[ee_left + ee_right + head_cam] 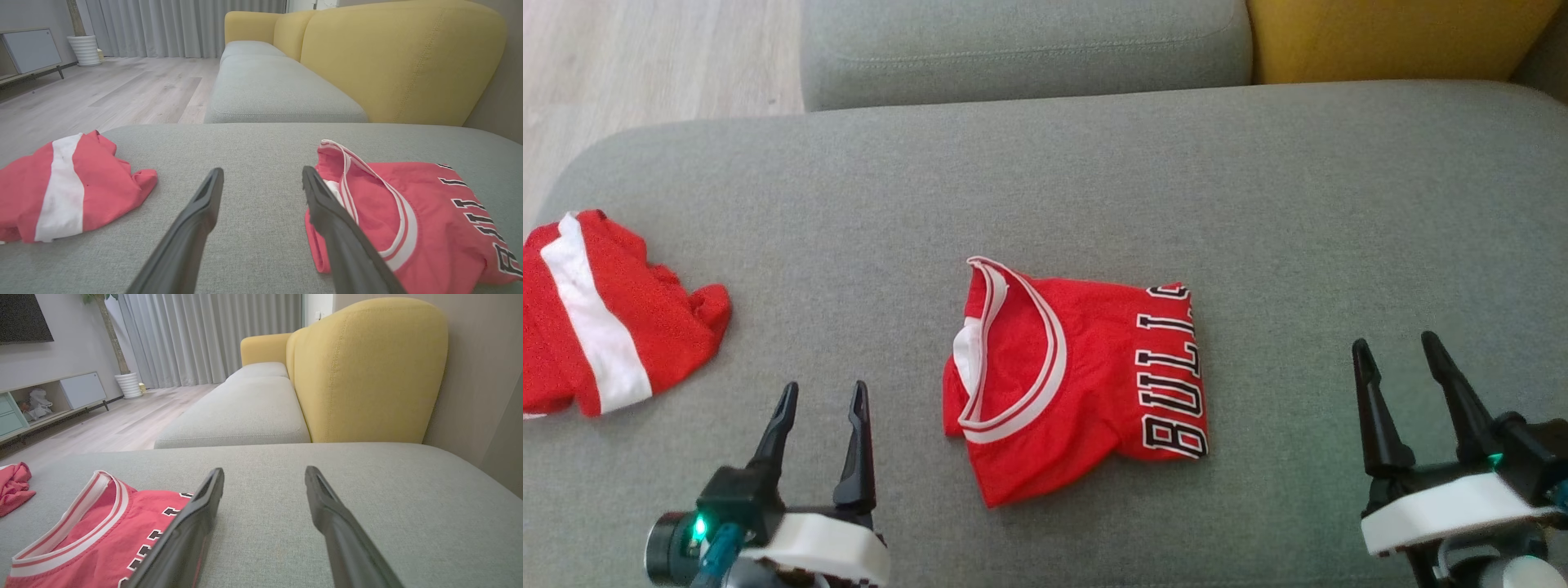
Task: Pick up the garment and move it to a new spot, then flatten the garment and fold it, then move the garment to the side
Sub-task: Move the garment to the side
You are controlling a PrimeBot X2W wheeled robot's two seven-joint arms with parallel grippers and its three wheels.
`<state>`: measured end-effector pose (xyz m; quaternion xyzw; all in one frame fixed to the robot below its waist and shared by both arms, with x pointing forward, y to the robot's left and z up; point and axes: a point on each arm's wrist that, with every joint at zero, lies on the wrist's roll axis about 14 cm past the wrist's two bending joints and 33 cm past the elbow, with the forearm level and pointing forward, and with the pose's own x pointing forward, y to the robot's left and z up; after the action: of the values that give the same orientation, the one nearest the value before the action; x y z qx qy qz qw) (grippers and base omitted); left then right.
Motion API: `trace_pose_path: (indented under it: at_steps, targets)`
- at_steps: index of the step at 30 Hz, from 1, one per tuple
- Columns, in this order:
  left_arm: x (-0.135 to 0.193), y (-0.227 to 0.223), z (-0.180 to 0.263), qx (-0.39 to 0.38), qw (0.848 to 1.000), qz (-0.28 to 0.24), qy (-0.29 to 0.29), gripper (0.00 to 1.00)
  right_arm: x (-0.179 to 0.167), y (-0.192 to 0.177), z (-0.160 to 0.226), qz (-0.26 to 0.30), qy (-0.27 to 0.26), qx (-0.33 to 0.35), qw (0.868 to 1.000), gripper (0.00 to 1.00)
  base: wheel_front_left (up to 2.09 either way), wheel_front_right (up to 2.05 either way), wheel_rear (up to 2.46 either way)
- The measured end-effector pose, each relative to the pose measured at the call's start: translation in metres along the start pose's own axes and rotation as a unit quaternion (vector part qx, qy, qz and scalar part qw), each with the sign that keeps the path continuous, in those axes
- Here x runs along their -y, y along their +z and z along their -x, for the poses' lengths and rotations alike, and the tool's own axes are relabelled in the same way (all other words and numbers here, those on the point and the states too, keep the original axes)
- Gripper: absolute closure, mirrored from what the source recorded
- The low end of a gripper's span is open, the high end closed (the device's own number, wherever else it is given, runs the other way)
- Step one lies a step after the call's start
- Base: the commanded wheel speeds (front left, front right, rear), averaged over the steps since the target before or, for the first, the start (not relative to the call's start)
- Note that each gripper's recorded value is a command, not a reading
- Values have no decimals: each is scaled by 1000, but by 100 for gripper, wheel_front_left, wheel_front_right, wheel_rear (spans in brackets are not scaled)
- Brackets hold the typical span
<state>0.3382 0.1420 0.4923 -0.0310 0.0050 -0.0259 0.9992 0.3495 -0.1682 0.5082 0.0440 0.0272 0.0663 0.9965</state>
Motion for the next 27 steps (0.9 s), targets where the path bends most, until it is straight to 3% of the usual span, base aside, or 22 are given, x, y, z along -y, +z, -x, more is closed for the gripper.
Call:
trace_pose_path:
  at_steps: [8, 14, 20, 21, 22, 27]
  targets:
    - [0, -1, -12, -2, 1000, 2, 0, 0, -5, -43, -12, -23, 8, -71, 997, 0, 0, 0, 0]
    - [4, 3, -36, 11, 1000, 9, -5, 0, -39, -86, -45, -45, 61, -134, 988, 0, 0, 0, 0]
    - [0, -7, -47, 1, 1000, 14, 8, 0, -78, -127, -66, -70, 114, -204, 970, 0, 0, 0, 0]
    - [-1, -9, -47, -1, 1000, 14, 9, 0, -83, -136, -65, -66, 124, -224, 964, 44, 0, 0, 0]
    - [-2, -11, -48, -4, 1000, 15, 11, 0, -87, -142, -65, -67, 131, -236, 960, 100, 0, 0, 0]
    - [-1, -15, -56, -6, 1000, 13, 9, 0, -91, -147, -71, -61, 151, -244, 956, 100, 0, 0, 0]
